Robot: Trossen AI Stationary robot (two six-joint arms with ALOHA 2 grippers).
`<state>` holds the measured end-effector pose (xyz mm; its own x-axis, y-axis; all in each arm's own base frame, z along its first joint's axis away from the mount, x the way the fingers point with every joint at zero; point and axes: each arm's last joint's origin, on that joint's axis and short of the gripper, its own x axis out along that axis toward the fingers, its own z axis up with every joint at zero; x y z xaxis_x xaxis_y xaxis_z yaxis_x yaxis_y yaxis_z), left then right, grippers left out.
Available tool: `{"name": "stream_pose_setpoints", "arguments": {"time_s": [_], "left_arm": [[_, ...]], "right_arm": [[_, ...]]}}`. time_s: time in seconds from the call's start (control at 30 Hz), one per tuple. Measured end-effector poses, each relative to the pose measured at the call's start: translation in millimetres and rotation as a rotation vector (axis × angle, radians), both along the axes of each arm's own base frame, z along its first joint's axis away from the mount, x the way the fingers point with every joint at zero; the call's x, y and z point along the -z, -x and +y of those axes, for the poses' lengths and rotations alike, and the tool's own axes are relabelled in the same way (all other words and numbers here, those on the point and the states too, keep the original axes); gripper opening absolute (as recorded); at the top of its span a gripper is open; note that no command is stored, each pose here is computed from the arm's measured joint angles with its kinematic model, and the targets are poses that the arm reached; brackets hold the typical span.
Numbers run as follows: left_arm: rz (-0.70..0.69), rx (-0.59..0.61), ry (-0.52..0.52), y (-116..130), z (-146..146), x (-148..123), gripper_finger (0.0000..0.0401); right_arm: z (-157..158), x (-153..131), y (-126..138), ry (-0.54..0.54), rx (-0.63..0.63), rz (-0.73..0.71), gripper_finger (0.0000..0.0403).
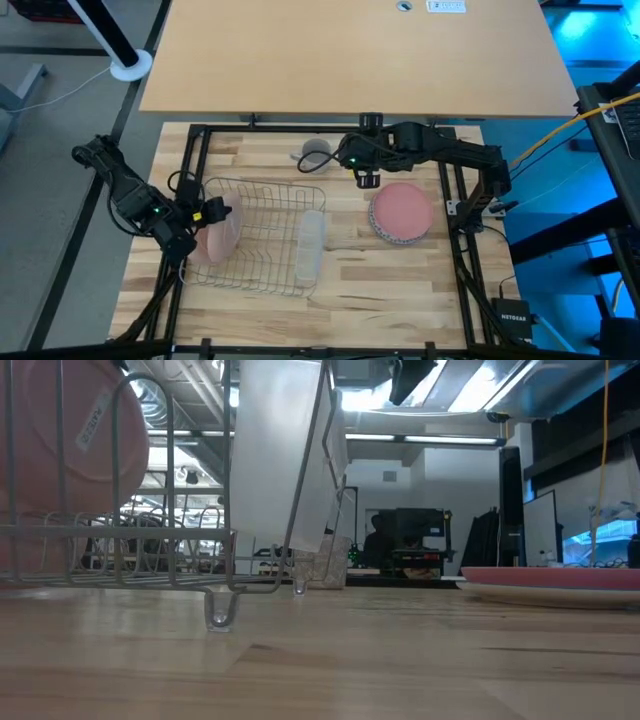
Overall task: Sort dishes
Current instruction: Put the pink plate in the dish rack
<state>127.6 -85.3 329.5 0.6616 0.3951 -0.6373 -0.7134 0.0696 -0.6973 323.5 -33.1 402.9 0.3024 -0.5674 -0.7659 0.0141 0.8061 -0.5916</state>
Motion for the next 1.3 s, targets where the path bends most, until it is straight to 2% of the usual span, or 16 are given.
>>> {"name": "stream_pose_setpoints", "arguments": {"time_s": [0.3,0.47,0.6,0.8,1.1,1.3], "left_arm": [[0.045,0.001,-0.004,-11,-10,8,0.0012],[0.093,0.003,-0.030,-10,-10,11,0.0035],[0.148,0.012,-0.061,-7,-7,13,0.0039],[0.208,0.102,-0.141,-7,-7,13,0.0039],[0.336,0.190,-0.237,-1,-3,15,0.0097],[0.450,0.286,-0.281,2,-2,17,0.0122]], "right_arm": [[0,0,0,-0.001,0.001,-0.001,0.0161],[0,0,0,-0.006,0.002,-0.003,0.0161],[1,0,0,-0.031,0.007,-0.013,0.0161],[1,1,0,-0.040,0.006,-0.013,0.0161],[1,1,0,-0.041,0.007,-0.014,0.0161],[1,1,0,-0.041,0.007,-0.014,0.0161]]}}
